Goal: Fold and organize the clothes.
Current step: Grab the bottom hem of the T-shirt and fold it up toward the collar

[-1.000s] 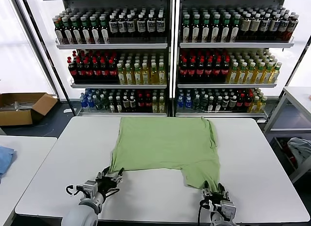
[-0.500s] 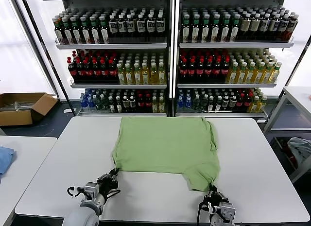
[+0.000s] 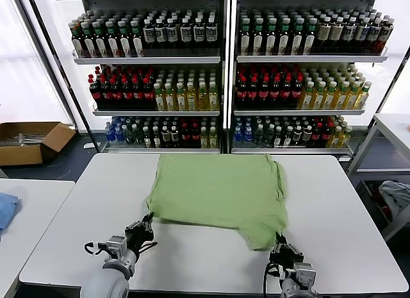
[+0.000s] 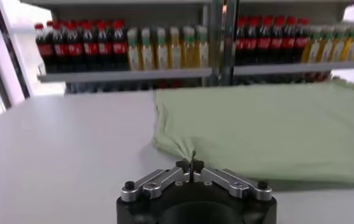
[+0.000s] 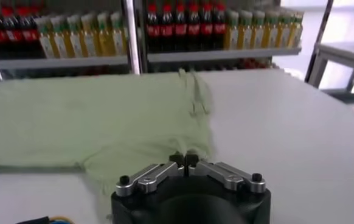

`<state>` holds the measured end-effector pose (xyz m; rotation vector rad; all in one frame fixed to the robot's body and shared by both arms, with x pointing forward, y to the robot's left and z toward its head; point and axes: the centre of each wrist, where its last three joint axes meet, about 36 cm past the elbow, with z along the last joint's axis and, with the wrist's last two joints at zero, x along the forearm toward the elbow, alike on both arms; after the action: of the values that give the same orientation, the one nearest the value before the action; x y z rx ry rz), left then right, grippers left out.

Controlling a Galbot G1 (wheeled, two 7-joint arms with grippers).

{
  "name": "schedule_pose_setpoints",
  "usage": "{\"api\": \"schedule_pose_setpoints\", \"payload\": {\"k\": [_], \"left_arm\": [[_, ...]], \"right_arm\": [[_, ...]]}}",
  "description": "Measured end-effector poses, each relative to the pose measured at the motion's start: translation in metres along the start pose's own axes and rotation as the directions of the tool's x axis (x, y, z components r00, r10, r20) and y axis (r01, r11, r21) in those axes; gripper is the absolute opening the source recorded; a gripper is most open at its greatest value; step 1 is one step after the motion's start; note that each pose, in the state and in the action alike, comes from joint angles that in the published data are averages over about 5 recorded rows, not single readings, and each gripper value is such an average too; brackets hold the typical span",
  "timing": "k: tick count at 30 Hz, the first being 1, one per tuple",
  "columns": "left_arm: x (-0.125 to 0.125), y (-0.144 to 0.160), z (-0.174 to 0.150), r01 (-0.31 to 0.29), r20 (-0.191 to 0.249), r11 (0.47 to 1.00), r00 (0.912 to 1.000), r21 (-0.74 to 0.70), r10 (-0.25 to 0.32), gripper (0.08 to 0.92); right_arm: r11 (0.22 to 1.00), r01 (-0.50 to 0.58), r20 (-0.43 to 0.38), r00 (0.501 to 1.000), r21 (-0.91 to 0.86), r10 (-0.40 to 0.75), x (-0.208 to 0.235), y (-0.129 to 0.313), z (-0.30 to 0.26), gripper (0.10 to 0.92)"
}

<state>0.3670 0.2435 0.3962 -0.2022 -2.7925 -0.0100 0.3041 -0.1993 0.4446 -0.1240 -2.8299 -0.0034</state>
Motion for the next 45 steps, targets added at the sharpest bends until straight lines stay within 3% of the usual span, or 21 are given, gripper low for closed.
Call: {"api": "schedule_pose_setpoints", "payload": {"k": [7, 15, 36, 41, 45], "left_arm": [[-0.011, 0.001, -0.012, -0.016, 0.063, 1.000, 0.9979, 0.023, 0.015, 0.084], [-0.043, 0.003, -0.019, -0.028, 0.080, 0.998, 0.9965, 0.057, 0.024, 0.083], [-0.142, 0.011, -0.028, -0.031, 0.000, 0.996, 0.9995, 0.082, 0.031, 0.083], [-0.156, 0.014, -0.033, -0.021, -0.014, 0.997, 0.9997, 0.078, 0.022, 0.086], [-0.162, 0.017, -0.040, -0.006, -0.015, 0.997, 0.9999, 0.073, 0.007, 0.157]], "right_arm": [[1.000, 0.015, 0.083, 0.996, 0.018, -0.017, -0.030, -0.001, -0.015, 0.116], [0.998, 0.032, 0.102, 0.994, 0.060, -0.038, -0.085, 0.001, -0.021, 0.116], [0.987, 0.045, 0.017, 0.999, 0.152, -0.048, -0.211, 0.015, -0.041, 0.117], [0.990, 0.028, -0.012, 1.000, 0.139, -0.027, -0.228, 0.015, -0.044, 0.199], [0.995, 0.015, -0.026, 1.000, 0.098, -0.012, -0.239, 0.019, -0.049, 0.312]]}}
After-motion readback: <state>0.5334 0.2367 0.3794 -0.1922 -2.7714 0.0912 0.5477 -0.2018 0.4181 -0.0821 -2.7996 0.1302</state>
